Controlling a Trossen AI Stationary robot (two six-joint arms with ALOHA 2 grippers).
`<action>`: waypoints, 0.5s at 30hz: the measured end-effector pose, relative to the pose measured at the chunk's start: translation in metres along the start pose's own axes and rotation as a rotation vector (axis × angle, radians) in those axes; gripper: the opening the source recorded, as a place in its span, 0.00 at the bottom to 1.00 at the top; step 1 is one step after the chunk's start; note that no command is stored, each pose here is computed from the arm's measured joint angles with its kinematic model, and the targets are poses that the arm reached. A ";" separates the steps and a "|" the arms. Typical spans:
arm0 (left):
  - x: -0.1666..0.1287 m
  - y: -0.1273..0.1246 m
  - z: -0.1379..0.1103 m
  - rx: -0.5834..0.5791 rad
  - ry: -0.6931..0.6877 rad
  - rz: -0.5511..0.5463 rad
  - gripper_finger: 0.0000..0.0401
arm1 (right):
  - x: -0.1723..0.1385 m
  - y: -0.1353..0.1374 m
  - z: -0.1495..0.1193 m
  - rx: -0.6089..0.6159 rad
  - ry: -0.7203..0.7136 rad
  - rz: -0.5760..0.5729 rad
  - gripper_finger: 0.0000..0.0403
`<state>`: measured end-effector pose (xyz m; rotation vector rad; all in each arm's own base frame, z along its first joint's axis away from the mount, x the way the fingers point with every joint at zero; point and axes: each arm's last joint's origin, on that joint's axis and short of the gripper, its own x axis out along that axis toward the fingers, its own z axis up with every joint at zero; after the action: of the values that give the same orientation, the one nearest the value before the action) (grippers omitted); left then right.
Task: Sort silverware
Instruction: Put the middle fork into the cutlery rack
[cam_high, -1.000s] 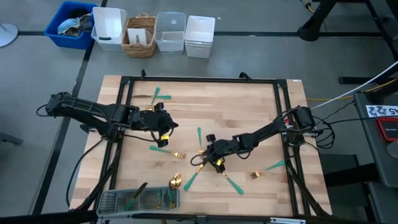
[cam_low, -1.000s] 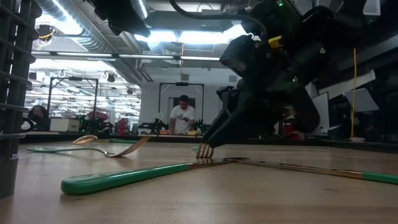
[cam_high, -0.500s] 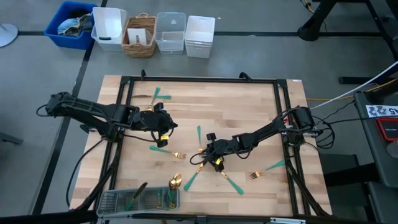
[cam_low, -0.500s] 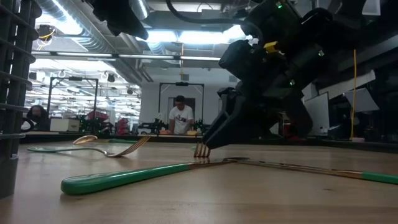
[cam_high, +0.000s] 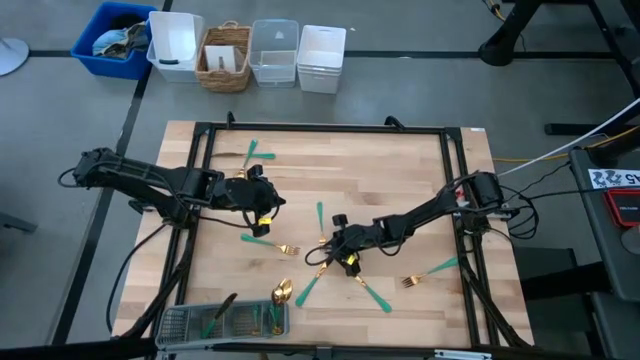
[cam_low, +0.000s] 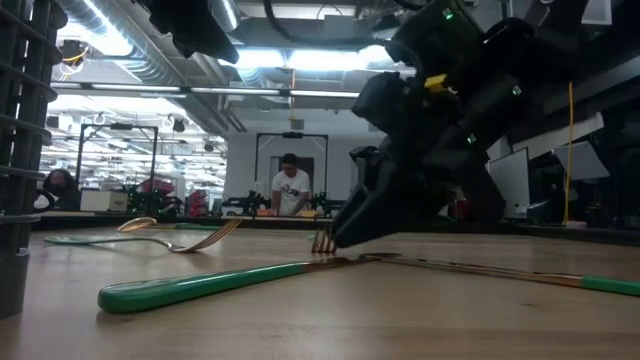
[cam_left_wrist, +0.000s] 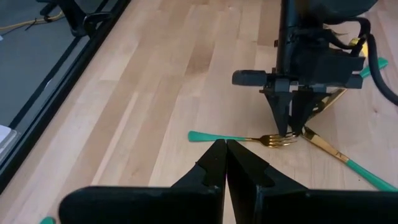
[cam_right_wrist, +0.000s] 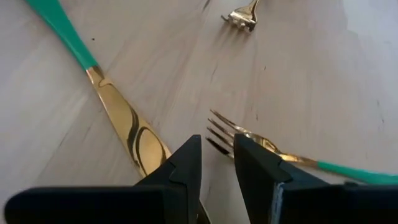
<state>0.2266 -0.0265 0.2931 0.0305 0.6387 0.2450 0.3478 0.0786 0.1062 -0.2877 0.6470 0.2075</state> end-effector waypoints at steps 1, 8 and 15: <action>0.000 0.000 0.000 0.000 0.000 0.000 0.01 | 0.002 0.000 -0.001 0.000 -0.001 0.000 0.24; 0.000 0.000 0.000 0.000 -0.001 0.000 0.01 | 0.009 0.001 -0.003 0.001 -0.006 -0.019 0.24; 0.000 -0.001 0.000 0.002 0.003 -0.007 0.01 | 0.019 0.000 -0.001 0.002 0.001 -0.059 0.24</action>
<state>0.2264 -0.0272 0.2928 0.0300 0.6419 0.2375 0.3618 0.0806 0.0936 -0.3046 0.6386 0.1501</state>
